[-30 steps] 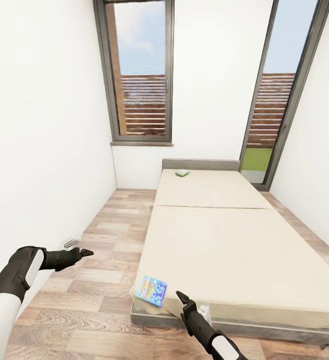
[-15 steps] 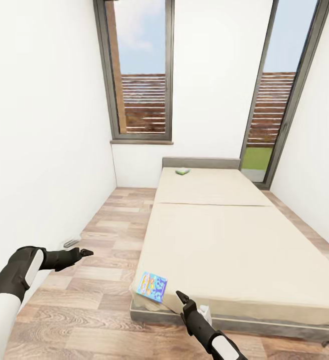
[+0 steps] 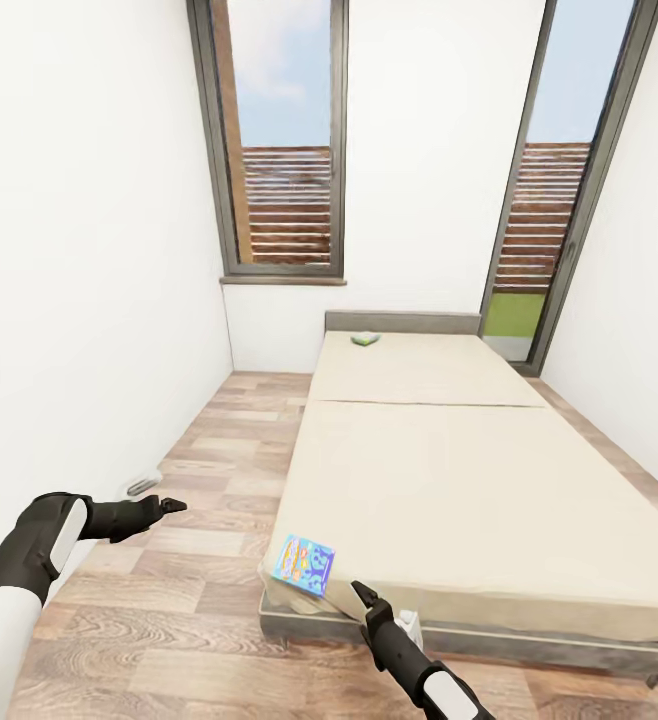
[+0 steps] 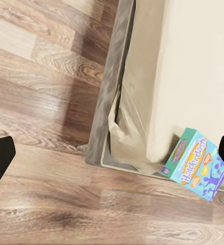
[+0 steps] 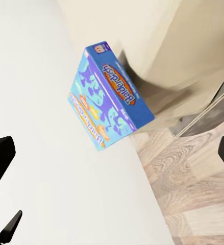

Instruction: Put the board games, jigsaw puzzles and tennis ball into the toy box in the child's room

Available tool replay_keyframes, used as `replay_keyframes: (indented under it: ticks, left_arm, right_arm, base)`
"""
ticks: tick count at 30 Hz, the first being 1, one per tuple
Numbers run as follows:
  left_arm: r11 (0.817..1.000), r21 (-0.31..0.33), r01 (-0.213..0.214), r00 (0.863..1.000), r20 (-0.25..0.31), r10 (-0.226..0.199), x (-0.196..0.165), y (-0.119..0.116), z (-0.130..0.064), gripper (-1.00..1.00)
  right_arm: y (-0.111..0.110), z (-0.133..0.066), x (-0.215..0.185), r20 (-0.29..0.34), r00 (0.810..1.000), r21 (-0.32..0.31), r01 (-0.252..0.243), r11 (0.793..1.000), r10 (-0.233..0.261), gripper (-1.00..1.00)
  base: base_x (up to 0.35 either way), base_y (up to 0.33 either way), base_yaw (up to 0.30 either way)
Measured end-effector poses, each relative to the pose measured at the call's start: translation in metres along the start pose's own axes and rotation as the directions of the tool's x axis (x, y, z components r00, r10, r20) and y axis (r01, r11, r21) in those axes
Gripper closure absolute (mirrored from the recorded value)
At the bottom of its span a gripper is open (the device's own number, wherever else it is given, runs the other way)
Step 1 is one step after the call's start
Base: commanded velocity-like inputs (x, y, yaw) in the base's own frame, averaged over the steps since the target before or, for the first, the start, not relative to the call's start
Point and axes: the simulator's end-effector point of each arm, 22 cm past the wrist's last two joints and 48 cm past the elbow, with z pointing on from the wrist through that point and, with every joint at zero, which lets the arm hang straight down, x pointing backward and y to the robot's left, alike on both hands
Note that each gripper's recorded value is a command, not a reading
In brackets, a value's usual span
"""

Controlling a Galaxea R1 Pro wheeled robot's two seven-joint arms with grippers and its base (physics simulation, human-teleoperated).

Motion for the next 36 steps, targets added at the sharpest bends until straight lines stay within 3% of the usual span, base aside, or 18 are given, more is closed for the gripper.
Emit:
replay_keyframes:
  ticks: [36]
  left_arm:
    - [1.000, 0.001, 0.001, 1.000, 0.000, -0.001, 0.046, 0.037, 0.046, -1.00]
  right_arm:
    - [-0.065, 0.017, 0.008, -0.004, 1.000, -0.044, -0.008, 0.999, 0.008, -1.00]
  base:
    - [0.000, 0.000, 0.000]
